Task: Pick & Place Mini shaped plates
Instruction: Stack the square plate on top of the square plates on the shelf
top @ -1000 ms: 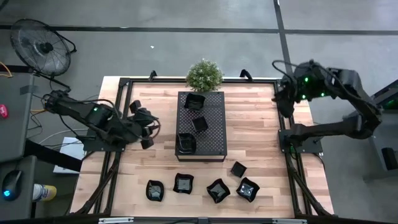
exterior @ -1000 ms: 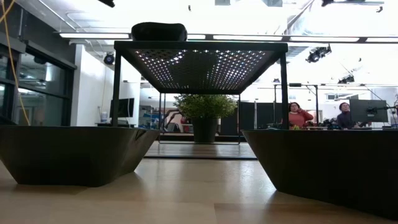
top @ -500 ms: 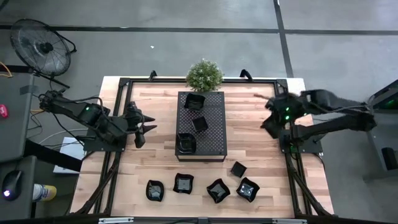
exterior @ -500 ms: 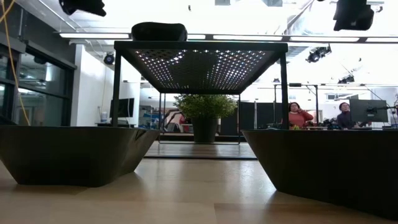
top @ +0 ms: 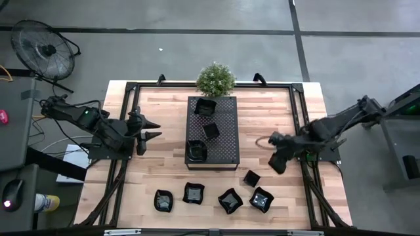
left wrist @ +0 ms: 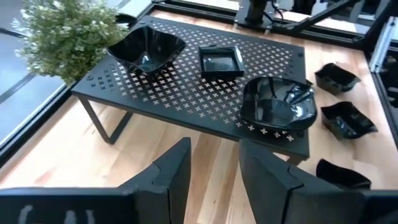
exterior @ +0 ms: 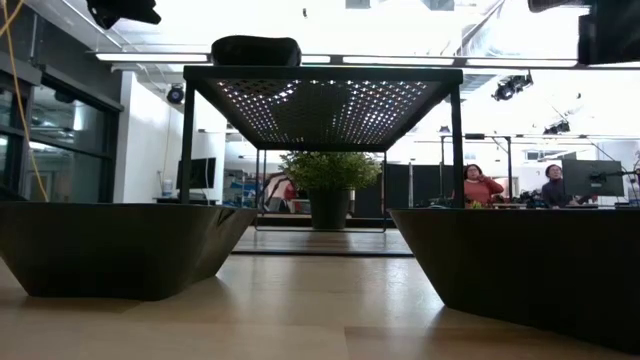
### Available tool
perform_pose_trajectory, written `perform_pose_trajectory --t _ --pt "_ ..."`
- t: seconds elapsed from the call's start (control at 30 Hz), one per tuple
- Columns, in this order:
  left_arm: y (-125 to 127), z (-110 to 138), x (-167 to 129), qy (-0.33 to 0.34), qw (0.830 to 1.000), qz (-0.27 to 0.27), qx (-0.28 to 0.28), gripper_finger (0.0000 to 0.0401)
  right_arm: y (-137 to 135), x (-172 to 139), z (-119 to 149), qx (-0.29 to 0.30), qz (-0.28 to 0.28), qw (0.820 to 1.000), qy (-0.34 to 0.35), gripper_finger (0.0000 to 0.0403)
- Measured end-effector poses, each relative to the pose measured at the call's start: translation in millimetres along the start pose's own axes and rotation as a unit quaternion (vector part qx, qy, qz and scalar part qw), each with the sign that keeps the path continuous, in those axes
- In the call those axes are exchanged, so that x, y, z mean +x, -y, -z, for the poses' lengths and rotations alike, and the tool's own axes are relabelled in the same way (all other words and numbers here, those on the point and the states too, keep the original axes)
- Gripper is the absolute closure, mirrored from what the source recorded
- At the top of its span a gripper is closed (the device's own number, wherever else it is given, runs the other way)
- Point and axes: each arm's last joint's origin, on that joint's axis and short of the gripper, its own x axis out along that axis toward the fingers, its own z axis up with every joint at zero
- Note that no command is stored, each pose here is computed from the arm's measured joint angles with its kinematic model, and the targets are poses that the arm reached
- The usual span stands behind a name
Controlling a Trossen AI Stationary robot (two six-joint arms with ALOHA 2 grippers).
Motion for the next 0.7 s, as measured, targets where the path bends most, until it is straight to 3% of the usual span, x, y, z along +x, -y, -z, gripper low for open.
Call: perform_pose_trajectory --t 0.23,0.57,0.7 --pt "-0.6 0.4 -2.4 -0.004 1.000 0.020 0.005 0.0268 -19.9 34.5 17.5 0.003 0.032 0.997 -0.063 0.0290" --pt "0.1 0.9 -3.1 -0.012 0.999 0.041 0.005 0.0268 -32.1 59.1 34.5 0.055 0.066 0.993 -0.087 0.0290" --pt "0.2 0.9 -3.1 -0.012 0.999 0.041 0.004 0.0268 -38.1 70.1 41.1 0.050 0.069 0.992 -0.095 0.0290"
